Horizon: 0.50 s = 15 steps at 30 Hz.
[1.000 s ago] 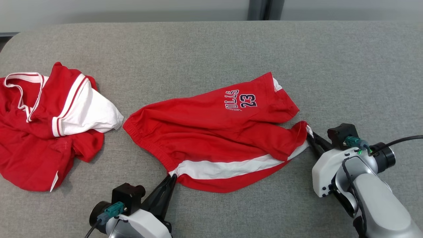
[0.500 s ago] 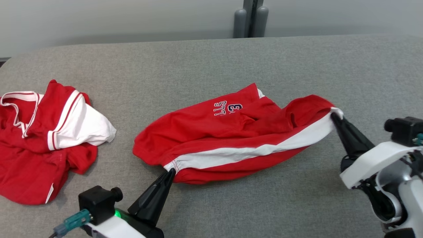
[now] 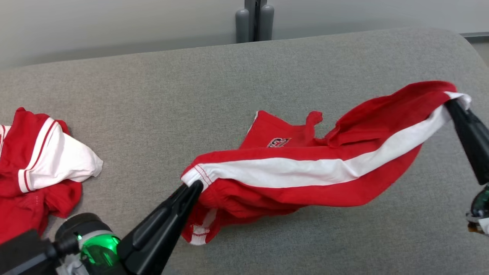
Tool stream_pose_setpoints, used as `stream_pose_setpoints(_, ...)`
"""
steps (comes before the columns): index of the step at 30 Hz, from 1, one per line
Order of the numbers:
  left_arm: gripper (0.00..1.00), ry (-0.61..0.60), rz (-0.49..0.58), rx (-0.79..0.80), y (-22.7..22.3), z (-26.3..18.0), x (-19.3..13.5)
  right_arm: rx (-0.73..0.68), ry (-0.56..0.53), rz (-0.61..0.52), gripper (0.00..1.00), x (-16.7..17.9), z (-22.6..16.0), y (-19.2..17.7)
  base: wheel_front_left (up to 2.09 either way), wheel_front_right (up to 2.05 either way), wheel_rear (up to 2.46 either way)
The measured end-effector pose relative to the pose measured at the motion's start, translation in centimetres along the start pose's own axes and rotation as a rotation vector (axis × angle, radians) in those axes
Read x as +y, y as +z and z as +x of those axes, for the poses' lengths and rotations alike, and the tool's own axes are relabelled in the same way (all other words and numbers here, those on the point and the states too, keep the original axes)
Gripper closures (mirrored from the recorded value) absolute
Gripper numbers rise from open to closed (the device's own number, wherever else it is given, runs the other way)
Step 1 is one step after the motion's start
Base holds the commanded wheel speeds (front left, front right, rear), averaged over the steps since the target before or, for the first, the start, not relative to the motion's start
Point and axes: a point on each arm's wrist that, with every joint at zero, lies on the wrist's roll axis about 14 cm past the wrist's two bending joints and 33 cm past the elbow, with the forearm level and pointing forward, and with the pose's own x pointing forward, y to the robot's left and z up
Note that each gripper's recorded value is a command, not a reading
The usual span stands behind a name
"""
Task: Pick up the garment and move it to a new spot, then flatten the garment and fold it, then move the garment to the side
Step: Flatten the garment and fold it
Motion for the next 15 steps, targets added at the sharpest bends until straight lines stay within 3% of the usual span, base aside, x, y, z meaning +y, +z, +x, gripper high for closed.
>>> stream_pose_setpoints(3,1.0,-0.021,0.024,-0.009,1.2,0.7,0.3,-0.054,0.0,0.017,1.0,-0.1,-0.2,1.9,0.0,0.0,0.0)
stream_pose_setpoints(7,1.0,-0.009,0.109,0.007,2.5,2.3,3.1,-0.055,-0.003,-0.016,1.0,-0.9,1.3,3.2,0.0,0.0,0.0)
stream_pose_setpoints(15,1.0,0.056,0.176,0.011,5.7,9.7,11.7,0.058,-0.023,-0.077,1.0,-3.1,11.3,1.2,0.0,0.0,0.0)
